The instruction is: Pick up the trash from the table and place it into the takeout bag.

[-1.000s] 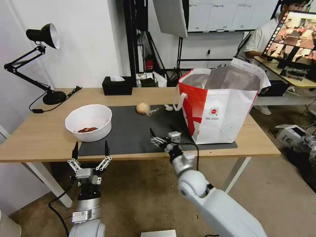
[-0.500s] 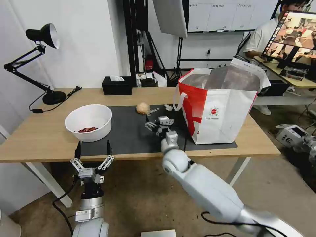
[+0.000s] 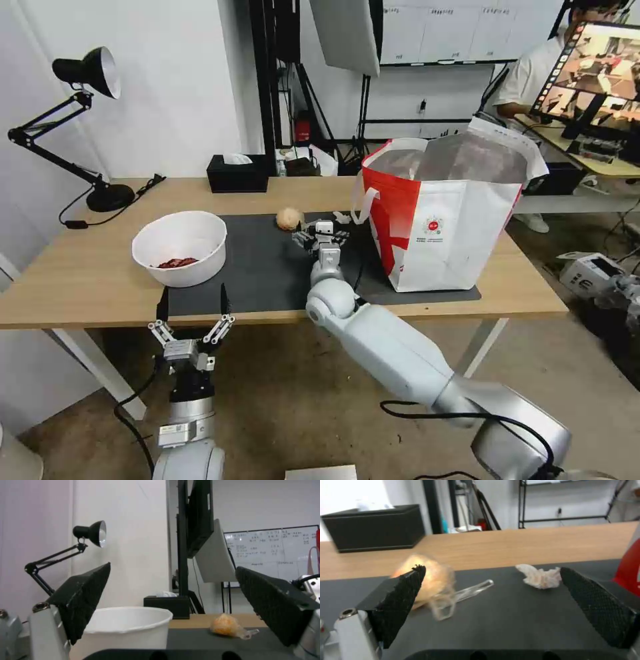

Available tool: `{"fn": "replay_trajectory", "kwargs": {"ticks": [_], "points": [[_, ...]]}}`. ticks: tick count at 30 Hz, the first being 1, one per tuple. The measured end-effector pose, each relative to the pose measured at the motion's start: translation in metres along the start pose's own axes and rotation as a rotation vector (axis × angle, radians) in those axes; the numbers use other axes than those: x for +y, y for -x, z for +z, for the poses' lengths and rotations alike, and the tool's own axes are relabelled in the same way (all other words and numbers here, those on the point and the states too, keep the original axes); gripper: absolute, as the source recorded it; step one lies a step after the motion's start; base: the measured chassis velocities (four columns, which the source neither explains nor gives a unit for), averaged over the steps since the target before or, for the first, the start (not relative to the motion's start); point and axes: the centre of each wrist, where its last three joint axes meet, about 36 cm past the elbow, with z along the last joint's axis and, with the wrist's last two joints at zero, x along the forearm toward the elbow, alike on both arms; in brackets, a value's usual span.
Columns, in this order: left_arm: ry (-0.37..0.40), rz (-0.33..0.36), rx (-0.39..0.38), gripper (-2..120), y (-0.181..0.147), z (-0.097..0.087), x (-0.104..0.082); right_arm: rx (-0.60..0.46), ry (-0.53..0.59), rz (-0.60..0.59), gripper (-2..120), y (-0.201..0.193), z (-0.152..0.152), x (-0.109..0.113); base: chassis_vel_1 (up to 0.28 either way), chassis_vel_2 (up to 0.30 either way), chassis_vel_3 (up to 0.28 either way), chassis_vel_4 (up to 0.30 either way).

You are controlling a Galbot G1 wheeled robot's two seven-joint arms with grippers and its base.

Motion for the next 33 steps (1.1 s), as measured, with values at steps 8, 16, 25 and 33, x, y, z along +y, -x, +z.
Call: {"fn": "replay_trajectory", "kwargs": {"ticks": [8, 16, 25, 33], "points": [[-0.004, 0.0, 0.0, 100, 0.001, 0.002, -0.001, 0.015, 0.007, 0.059, 100, 0.029, -0.002, -0.013, 0.0, 0.0, 0.0, 0.0], [-0.009, -0.003, -0.003, 100, 0.0, 0.003, -0.002, 0.036, 0.026, 0.091, 100, 0.047, -0.005, -0.014, 0.0, 0.0, 0.0, 0.0], [-0.016, -0.007, -0.006, 100, 0.0, 0.002, -0.002, 0.074, 0.038, 0.113, 100, 0.066, 0.002, -0.014, 0.0, 0.0, 0.0, 0.0], [-0.024, -0.007, -0.008, 100, 0.0, 0.002, -0.003, 0.073, 0.044, 0.113, 100, 0.079, 0.002, -0.021, 0.0, 0.0, 0.0, 0.0]]}}
